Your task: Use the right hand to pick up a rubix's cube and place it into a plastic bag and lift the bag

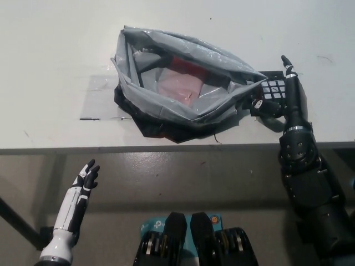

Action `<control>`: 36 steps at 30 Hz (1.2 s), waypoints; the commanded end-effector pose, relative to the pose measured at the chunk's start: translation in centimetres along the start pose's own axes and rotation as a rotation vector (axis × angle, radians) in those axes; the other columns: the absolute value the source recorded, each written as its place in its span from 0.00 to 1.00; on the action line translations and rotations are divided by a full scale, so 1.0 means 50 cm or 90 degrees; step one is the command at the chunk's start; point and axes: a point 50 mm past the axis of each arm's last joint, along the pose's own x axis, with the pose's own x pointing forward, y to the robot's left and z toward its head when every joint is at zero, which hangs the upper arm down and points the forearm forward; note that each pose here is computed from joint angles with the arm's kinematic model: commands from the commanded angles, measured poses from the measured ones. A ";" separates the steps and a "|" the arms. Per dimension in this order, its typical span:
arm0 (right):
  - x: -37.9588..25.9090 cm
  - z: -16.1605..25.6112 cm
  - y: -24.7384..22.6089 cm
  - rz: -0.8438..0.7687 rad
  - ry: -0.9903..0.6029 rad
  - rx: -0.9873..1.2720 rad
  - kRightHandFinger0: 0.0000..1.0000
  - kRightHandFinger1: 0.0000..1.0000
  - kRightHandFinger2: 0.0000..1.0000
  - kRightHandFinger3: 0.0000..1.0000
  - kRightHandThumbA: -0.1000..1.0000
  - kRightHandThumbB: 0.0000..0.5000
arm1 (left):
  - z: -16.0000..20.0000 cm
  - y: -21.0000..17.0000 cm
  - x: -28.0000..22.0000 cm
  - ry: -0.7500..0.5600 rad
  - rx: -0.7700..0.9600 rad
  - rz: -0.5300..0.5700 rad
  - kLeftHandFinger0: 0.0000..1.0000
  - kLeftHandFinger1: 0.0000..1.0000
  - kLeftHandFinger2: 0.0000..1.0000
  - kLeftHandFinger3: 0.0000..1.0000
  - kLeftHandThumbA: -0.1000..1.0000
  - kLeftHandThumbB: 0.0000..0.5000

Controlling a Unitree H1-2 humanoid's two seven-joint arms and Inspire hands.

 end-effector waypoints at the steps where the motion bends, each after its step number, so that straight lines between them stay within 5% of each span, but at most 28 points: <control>1: 0.035 0.065 -0.008 -0.027 -0.035 0.025 1.00 1.00 1.00 1.00 0.90 0.96 | 0.020 0.006 0.006 -0.037 0.004 0.000 1.00 1.00 1.00 1.00 1.00 0.26; 23: 0.047 0.059 0.005 -0.021 -0.025 0.039 1.00 1.00 1.00 1.00 0.90 0.99 | 0.026 0.005 0.009 -0.037 0.001 0.002 1.00 1.00 1.00 1.00 1.00 0.25; 36: 0.052 0.058 0.010 -0.014 -0.026 0.068 1.00 1.00 1.00 1.00 0.83 0.92 | 0.028 0.005 0.014 -0.040 0.002 0.004 1.00 1.00 1.00 1.00 1.00 0.23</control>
